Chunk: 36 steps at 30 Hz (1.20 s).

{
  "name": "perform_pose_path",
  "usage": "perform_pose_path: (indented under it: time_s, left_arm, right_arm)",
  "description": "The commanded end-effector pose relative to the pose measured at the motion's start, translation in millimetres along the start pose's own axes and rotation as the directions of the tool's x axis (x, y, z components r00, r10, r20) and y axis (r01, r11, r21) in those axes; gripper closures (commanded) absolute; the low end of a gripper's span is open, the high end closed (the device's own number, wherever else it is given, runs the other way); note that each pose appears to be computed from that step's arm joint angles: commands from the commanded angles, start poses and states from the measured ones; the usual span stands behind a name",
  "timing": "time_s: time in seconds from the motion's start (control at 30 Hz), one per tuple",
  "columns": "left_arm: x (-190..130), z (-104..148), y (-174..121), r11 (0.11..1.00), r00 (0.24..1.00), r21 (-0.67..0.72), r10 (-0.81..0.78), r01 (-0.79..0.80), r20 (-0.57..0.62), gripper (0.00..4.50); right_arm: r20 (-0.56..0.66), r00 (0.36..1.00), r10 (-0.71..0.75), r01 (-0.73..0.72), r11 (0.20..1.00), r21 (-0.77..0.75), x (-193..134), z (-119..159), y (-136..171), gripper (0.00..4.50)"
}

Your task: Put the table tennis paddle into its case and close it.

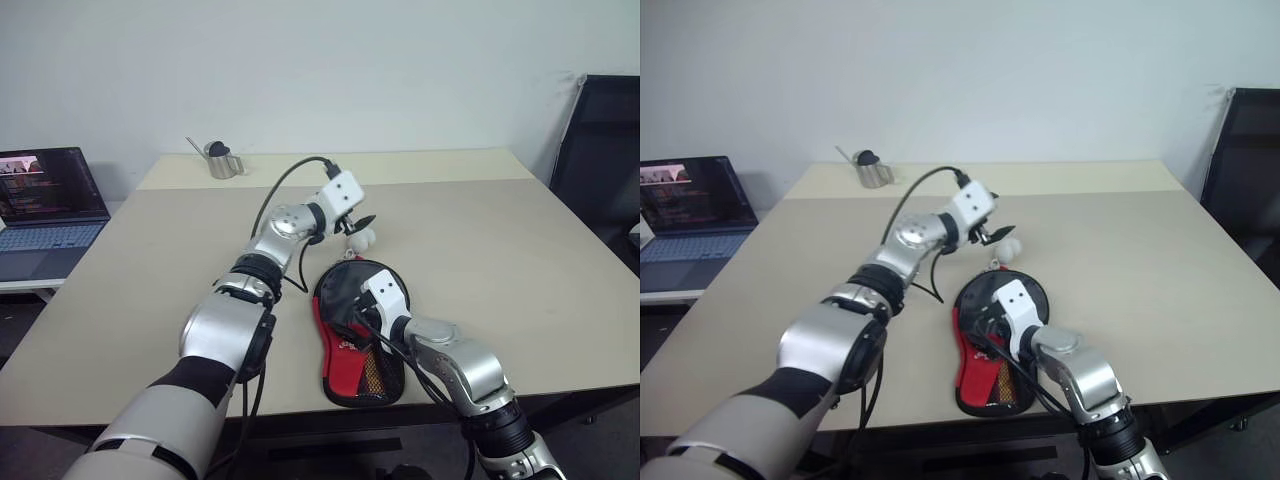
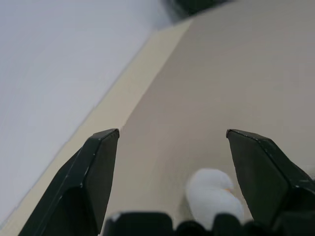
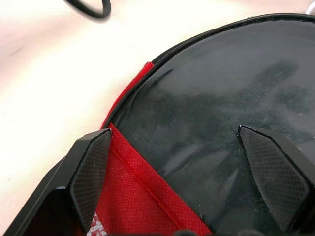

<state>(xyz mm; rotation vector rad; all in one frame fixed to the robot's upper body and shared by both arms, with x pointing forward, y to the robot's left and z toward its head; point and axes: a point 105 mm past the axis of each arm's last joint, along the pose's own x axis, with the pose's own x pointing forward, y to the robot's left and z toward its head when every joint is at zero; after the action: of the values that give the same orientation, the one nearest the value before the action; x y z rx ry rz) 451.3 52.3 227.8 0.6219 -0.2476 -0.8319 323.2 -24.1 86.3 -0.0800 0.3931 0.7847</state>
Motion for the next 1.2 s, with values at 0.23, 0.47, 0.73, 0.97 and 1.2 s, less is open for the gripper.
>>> perform_pose_path:
  time_s: [0.23, 0.47, 0.73, 0.97, 1.2]
  left_arm:
    - [-82.8, 7.1, -9.0, 0.944, 0.96, -0.266, -0.128, 0.195, 0.249, 0.7]
    - [-111.8, 3.3, -53.2, 0.91, 0.969, -0.349, -0.174, 0.226, 0.174, 0.7]
    - [-111.4, -17.5, -85.4, 0.936, 0.967, -0.243, -0.255, 0.254, 0.029, 0.01]
    - [-84.1, -29.8, -95.2, 0.941, 0.971, -0.247, -0.238, 0.232, 0.009, 0.01]
    - [-76.3, -50.1, -126.1, 0.902, 0.955, -0.328, -0.298, 0.282, 0.001, 0.01]
  right_arm:
    - [-0.042, 0.995, 0.094, -0.089, 0.99, 0.108, -28.4, -8.0, 8.5, 0.0]
    - [0.045, 0.98, 0.195, -0.198, 0.978, 0.068, -71.2, 26.9, 4.1, 0.0]
    - [0.075, 0.983, 0.169, -0.166, 0.985, -0.045, -102.8, 58.9, -29.9, 0.0]
    - [0.092, 0.992, 0.085, -0.075, 0.992, -0.103, -103.5, 79.9, -65.0, 0.0]
    - [0.165, 0.986, 0.03, -0.014, 0.995, -0.101, -73.8, 114.4, -83.8, 0.0]
